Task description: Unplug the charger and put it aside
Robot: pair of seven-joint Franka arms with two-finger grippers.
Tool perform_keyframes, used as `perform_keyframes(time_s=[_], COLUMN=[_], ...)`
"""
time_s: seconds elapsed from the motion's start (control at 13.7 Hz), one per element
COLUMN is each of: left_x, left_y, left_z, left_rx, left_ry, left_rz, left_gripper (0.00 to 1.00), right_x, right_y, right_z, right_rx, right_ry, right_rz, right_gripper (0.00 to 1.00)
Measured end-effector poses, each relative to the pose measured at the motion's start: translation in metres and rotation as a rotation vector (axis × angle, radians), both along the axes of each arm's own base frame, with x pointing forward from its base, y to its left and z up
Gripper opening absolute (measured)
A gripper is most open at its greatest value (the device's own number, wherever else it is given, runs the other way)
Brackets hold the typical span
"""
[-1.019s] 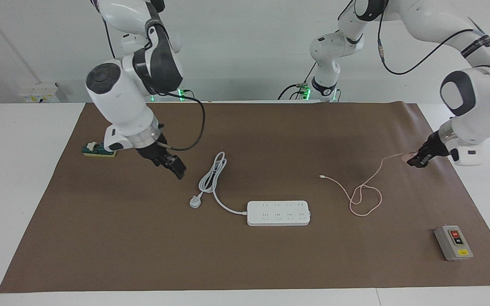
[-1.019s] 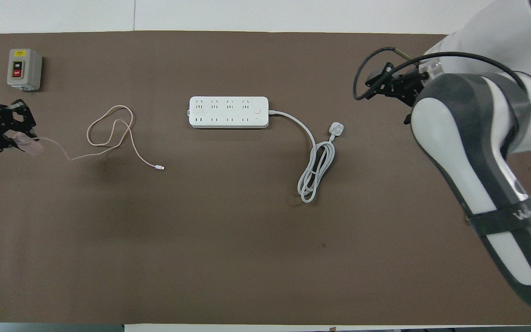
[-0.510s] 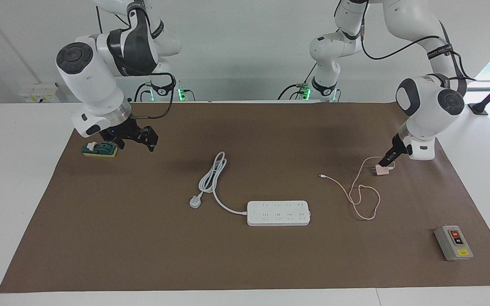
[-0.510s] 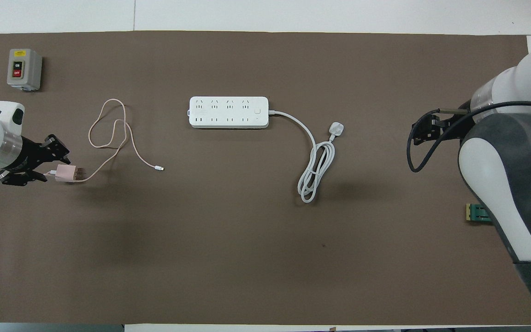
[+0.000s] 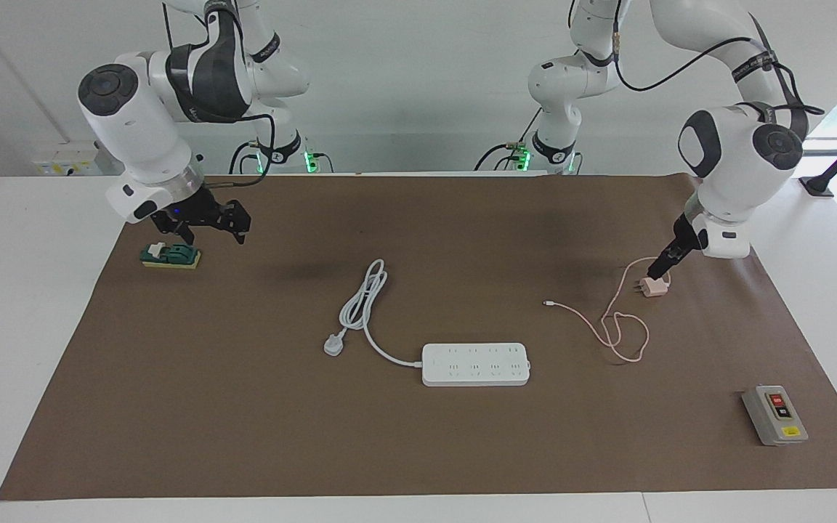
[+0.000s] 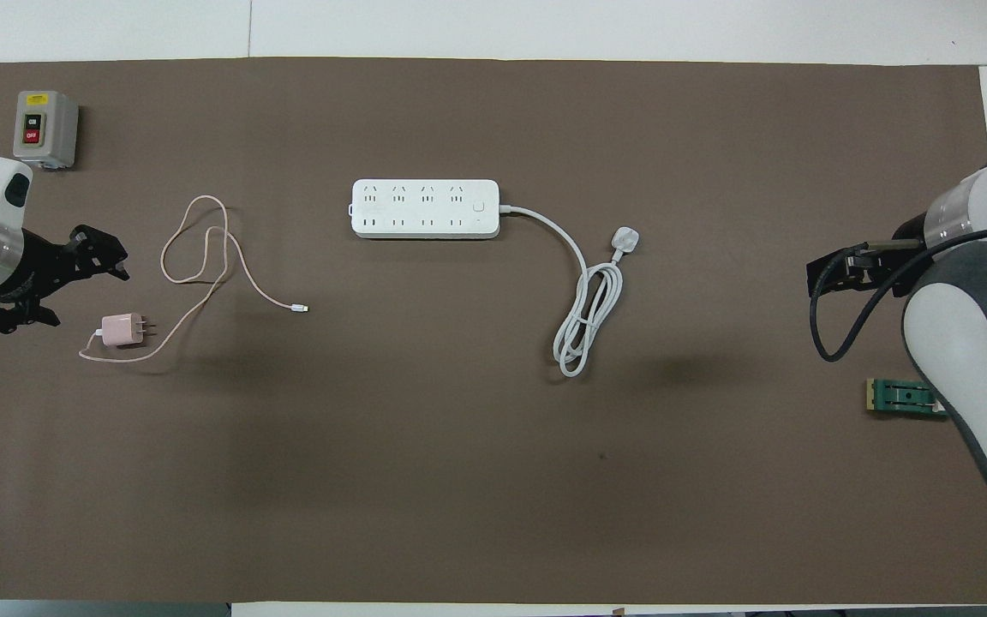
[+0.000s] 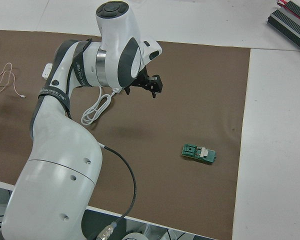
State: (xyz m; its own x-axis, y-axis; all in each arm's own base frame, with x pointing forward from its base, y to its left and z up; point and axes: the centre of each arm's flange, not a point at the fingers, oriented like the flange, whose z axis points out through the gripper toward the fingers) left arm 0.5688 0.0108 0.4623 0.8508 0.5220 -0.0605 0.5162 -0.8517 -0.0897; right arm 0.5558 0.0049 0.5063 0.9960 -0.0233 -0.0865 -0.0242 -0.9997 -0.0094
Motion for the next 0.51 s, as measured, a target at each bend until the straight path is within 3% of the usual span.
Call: perform_keyframes(time_s=[0.51], left_x=[-0.005], left_y=[-0.006], left_z=[0.1], left_rx=[-0.045], left_ry=[0.084], left_rz=[-0.379], left_gripper=[1.0], right_x=[0.002], right_y=[-0.015], right_z=[0.019], right_rx=[0.0], right_ry=[0.014], right_rz=[-0.026], right_gripper=[1.0])
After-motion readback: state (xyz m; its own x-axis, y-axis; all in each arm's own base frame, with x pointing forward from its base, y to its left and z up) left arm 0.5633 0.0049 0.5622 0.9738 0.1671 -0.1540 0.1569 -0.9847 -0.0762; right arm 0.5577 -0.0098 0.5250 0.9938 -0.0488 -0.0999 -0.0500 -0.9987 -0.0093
